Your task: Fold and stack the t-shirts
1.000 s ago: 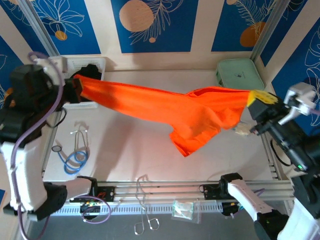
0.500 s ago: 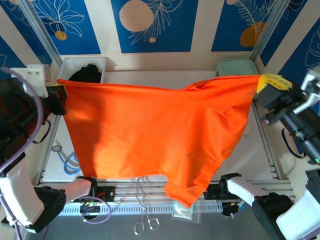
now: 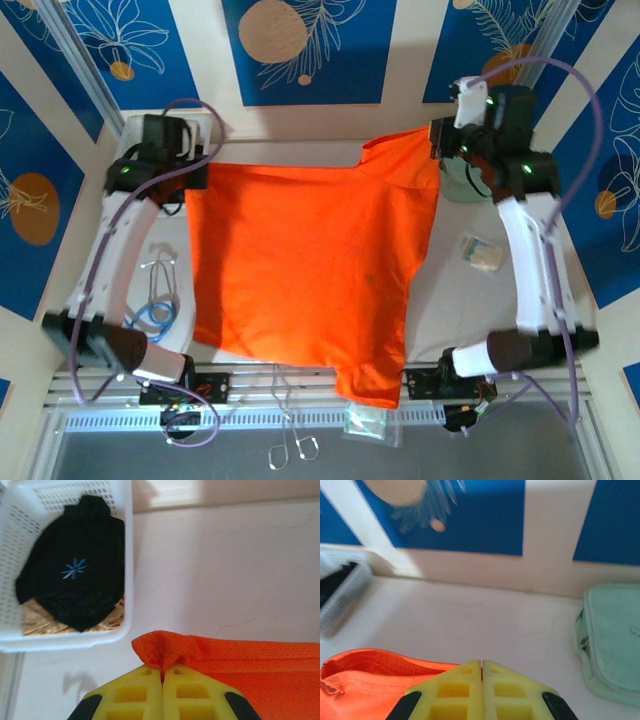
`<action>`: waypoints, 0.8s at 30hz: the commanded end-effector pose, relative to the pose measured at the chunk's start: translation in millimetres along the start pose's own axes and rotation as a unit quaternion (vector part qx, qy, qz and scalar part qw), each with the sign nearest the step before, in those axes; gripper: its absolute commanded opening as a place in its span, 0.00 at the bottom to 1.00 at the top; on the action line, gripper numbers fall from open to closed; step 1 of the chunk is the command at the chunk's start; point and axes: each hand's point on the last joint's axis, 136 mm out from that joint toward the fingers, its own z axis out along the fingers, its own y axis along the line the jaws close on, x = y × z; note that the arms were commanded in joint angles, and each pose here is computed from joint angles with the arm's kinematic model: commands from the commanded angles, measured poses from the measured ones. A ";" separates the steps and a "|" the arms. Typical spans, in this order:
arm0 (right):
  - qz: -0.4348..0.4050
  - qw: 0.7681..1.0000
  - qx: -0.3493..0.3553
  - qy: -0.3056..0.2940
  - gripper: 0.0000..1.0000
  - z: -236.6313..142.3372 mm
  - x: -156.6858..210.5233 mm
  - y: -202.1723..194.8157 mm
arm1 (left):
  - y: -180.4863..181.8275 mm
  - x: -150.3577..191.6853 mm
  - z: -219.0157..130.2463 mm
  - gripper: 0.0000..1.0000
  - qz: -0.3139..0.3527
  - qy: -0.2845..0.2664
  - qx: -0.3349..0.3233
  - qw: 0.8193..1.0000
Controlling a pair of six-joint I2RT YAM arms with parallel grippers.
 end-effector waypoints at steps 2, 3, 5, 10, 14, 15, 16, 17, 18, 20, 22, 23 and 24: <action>-0.013 0.998 0.053 0.004 0.00 75.1 -1.7 -43.5 | -10.2 -28.5 81.3 0.00 -0.017 -0.024 -0.001 1.000; -0.014 0.998 0.061 0.018 0.00 97.7 3.3 -53.2 | -13.3 -28.6 103.0 0.00 -0.016 -0.012 -0.001 1.000; -0.013 0.996 0.072 0.042 0.00 135.3 10.8 -69.7 | -18.3 -29.9 139.3 0.00 -0.013 0.006 -0.003 1.000; -0.015 0.992 0.087 0.090 0.00 222.3 32.4 -105.3 | -26.9 -28.0 212.7 0.00 -0.007 0.038 -0.012 0.999; -0.019 0.991 0.086 0.099 0.00 263.1 38.7 -118.1 | -29.7 -30.9 246.8 0.00 0.006 0.044 -0.017 0.999; -0.021 0.992 0.084 0.095 0.00 268.7 37.8 -118.7 | -29.4 -30.4 253.6 0.00 0.009 0.045 -0.020 0.999; -0.020 0.992 0.084 0.094 0.00 274.5 39.6 -120.1 | -29.9 -31.1 258.5 0.00 0.013 0.044 -0.022 0.999; -0.019 0.992 0.084 0.091 0.00 277.0 39.4 -120.4 | -29.5 -30.2 262.8 0.00 0.017 0.044 -0.024 0.999; -0.016 0.992 0.082 0.090 0.00 278.6 40.1 -120.2 | -28.5 -29.2 266.9 0.00 0.020 0.044 -0.028 0.998; -0.006 0.993 0.075 0.094 0.00 278.9 43.6 -117.6 | -27.6 -26.0 272.7 0.00 0.024 0.045 -0.033 0.998; 0.006 0.993 0.061 0.102 0.00 276.2 50.1 -111.1 | -25.8 -22.2 276.1 0.00 0.028 0.049 -0.038 0.998; 0.011 0.993 0.058 0.106 0.00 274.8 54.1 -109.1 | -25.6 -21.2 275.8 0.00 0.029 0.050 -0.039 0.998; 0.016 0.992 0.054 0.113 0.00 273.4 60.4 -106.1 | -24.4 -19.6 276.0 0.00 0.031 0.051 -0.042 0.997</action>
